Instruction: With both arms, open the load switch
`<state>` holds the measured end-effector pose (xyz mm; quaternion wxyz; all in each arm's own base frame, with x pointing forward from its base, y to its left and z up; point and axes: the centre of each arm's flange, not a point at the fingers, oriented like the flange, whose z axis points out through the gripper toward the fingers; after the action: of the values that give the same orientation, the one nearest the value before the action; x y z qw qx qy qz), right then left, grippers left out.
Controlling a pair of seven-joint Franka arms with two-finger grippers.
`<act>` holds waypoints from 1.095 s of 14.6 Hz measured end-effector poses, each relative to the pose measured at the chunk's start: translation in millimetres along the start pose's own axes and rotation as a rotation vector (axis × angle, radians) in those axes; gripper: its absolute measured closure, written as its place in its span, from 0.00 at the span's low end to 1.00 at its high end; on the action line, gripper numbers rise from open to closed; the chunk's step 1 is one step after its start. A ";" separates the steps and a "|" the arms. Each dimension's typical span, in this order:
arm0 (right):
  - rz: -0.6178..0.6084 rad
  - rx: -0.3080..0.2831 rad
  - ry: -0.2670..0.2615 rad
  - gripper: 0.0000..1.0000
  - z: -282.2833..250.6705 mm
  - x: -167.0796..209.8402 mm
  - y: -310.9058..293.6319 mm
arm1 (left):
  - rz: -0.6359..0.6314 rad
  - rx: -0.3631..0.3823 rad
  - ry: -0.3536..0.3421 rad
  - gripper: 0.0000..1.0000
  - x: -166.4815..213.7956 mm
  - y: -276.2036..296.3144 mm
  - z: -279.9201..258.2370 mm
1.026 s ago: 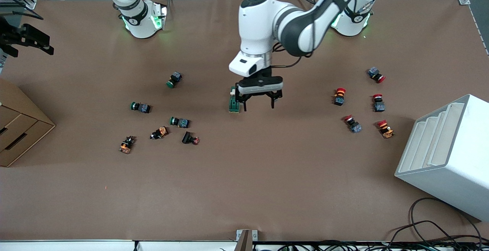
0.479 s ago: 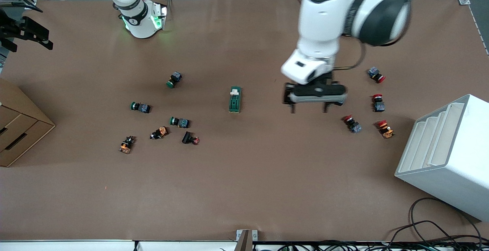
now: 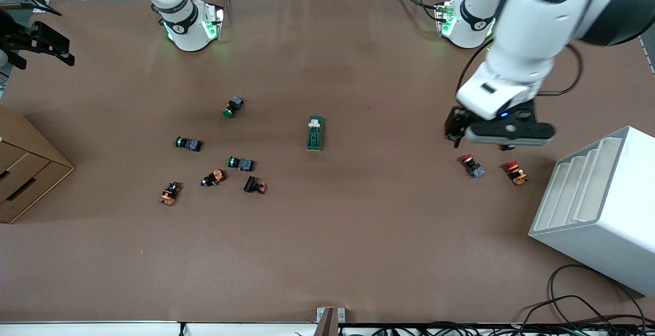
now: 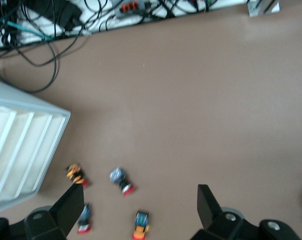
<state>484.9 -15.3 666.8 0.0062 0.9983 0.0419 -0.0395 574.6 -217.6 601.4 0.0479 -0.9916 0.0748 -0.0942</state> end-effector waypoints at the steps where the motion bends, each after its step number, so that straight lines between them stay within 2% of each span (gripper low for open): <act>1: 0.005 0.000 -0.003 0.00 0.2 -0.4 -0.2 | 0.012 -0.008 -0.017 0.00 -0.8 -15.3 -12.7; 5: 0.025 0.001 -0.018 0.00 1.3 -2.1 -0.7 | 0.033 -0.073 -0.101 0.00 -15.1 -105.3 -35.4; 7: 0.025 0.001 -0.017 0.00 1.2 -2.1 -1.0 | 0.008 -0.079 -0.156 0.00 -28.1 -140.1 -40.1; 12: 0.024 0.001 -0.015 0.00 0.7 -2.0 -1.5 | -0.053 -0.071 -0.201 0.00 -56.6 -175.8 -67.4; 16: 0.023 0.001 -0.017 0.00 0.8 -2.1 -2.1 | -0.056 -0.070 -0.213 0.00 -67.5 -176.8 -71.9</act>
<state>482.6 -13.4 666.1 0.0066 0.9984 0.0304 -0.0479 519.7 -38.7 678.9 0.0183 -0.9988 0.0445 0.0133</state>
